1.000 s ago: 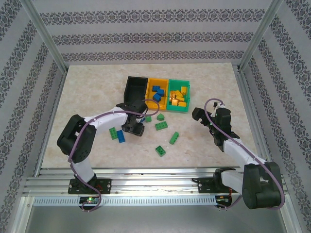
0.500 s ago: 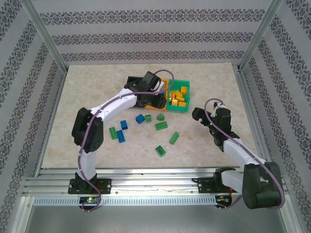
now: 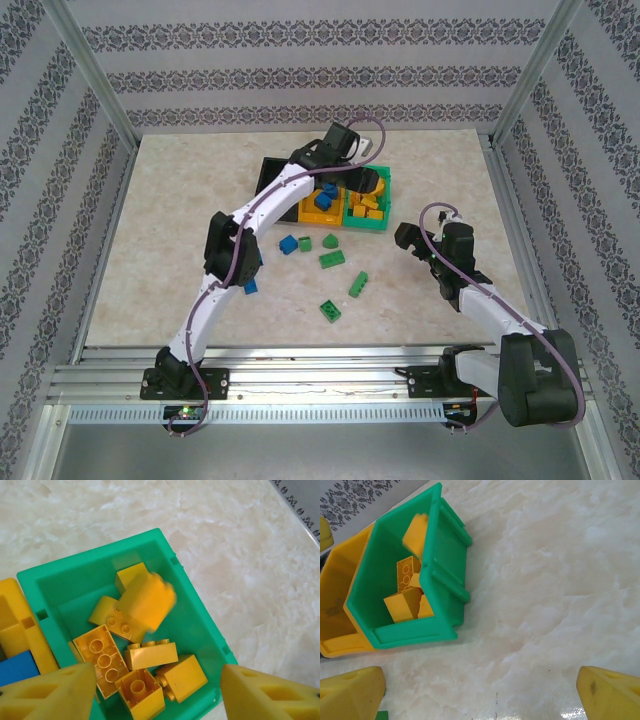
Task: Sort the legos into containers by color
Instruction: Place the lego in the container, then pick up the lego from the center of the table.
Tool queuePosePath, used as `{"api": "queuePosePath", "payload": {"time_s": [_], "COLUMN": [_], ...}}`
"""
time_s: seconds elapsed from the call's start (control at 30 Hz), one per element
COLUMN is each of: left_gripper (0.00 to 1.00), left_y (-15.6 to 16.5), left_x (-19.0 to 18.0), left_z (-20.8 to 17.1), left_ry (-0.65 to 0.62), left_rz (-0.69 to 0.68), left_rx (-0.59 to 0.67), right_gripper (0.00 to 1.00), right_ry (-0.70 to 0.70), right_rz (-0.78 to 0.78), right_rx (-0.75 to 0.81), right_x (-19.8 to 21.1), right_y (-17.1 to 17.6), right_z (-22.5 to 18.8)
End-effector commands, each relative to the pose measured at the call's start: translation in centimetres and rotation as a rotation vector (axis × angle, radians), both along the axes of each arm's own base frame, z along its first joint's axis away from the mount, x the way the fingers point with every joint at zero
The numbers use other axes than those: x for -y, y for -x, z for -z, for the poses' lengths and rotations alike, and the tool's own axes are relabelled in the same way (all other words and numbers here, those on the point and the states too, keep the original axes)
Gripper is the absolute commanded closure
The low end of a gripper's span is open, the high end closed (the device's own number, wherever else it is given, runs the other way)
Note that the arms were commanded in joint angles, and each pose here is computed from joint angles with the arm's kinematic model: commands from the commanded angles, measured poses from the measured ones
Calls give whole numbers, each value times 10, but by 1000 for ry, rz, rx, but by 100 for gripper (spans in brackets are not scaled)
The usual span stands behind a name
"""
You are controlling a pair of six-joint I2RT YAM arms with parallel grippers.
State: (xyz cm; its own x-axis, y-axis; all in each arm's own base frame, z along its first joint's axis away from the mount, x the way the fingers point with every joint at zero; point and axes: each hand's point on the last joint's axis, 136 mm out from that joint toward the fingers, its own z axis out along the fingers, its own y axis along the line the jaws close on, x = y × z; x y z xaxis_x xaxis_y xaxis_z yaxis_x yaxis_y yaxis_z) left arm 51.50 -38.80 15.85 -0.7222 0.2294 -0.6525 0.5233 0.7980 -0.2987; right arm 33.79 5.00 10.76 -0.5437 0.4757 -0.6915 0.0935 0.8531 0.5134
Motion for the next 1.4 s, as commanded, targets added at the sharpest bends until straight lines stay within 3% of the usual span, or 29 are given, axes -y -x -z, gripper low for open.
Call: {"api": "queuePosePath", "payload": {"time_s": [0.0,0.17,0.4,0.73,0.93,1.37], "left_gripper": [31,31,30,28,22,27], "left_y": [12,26,73,127,126,111], "left_x": [-5,-29,-88,-171,-200,-191], "left_z": [-8,-15,-5,47,78,114], "left_ry": [-37,-101,-180,-241,-358,-360], "left_rz": [2,-24,-110,-257,-343,-317], "left_rx": [-26,-1,30,-110,-206,-295], "right_gripper": [2,2,2,2,2,2], "right_ry": [-5,-12,-24,-43,-41,-18], "right_rz": [-8,-14,-18,-30,-33,-20], "right_rx": [26,25,21,2,1,10], "right_x": [-1,-3,-4,-8,-9,-5], "right_y": [-6,-6,-7,-10,-9,-7], "right_z": [-7,-6,-5,0,0,-3]}}
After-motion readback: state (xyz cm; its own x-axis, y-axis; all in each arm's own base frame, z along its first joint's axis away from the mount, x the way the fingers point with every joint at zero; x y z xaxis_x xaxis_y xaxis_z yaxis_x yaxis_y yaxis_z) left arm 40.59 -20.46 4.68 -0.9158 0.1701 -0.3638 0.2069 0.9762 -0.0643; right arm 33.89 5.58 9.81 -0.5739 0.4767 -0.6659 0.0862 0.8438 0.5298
